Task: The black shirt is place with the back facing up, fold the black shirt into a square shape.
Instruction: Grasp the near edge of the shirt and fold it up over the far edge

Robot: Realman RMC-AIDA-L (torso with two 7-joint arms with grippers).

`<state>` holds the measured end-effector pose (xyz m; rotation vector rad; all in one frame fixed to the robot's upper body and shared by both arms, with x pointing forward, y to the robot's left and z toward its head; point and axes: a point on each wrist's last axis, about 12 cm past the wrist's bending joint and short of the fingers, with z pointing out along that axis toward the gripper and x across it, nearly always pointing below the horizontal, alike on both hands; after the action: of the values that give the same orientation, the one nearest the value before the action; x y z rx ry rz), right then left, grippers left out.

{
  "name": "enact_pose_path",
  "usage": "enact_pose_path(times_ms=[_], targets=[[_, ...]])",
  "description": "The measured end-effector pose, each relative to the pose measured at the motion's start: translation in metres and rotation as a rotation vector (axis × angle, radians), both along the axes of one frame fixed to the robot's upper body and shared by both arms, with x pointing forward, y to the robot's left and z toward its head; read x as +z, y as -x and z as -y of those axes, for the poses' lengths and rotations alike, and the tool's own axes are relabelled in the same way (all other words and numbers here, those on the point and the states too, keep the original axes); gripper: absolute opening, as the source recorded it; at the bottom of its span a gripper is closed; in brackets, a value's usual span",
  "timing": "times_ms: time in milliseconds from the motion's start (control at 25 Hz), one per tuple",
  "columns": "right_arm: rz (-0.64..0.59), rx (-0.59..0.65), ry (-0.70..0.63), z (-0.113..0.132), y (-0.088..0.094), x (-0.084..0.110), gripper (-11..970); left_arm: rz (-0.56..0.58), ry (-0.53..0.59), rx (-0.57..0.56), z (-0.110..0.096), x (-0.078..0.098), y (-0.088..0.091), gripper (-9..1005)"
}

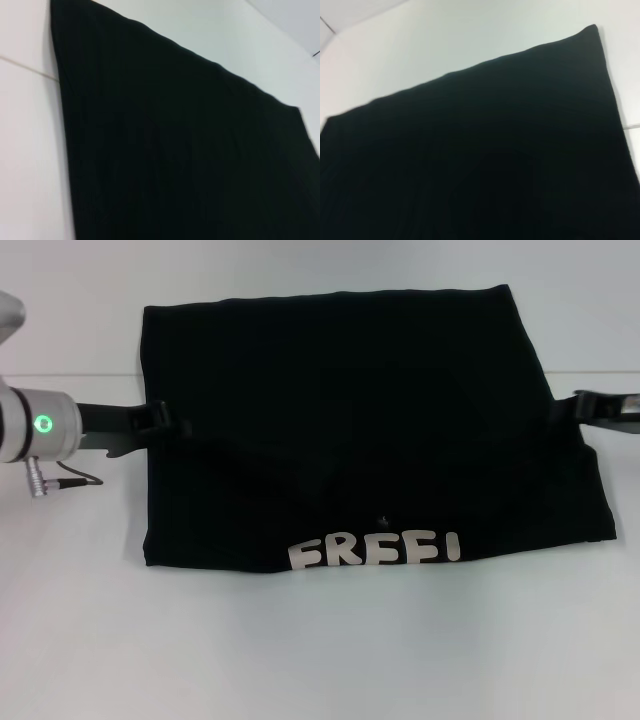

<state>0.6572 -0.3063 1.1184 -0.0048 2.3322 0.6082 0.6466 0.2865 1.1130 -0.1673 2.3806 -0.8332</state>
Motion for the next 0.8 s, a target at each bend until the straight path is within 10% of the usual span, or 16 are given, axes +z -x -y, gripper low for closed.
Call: enact_pose_path(times_ms=[800], targets=[[0.206,-0.095,0.235,-0.045,-0.041,0.008,97,0.180,-0.210,0.137,0.018,0.004,-0.030,46]])
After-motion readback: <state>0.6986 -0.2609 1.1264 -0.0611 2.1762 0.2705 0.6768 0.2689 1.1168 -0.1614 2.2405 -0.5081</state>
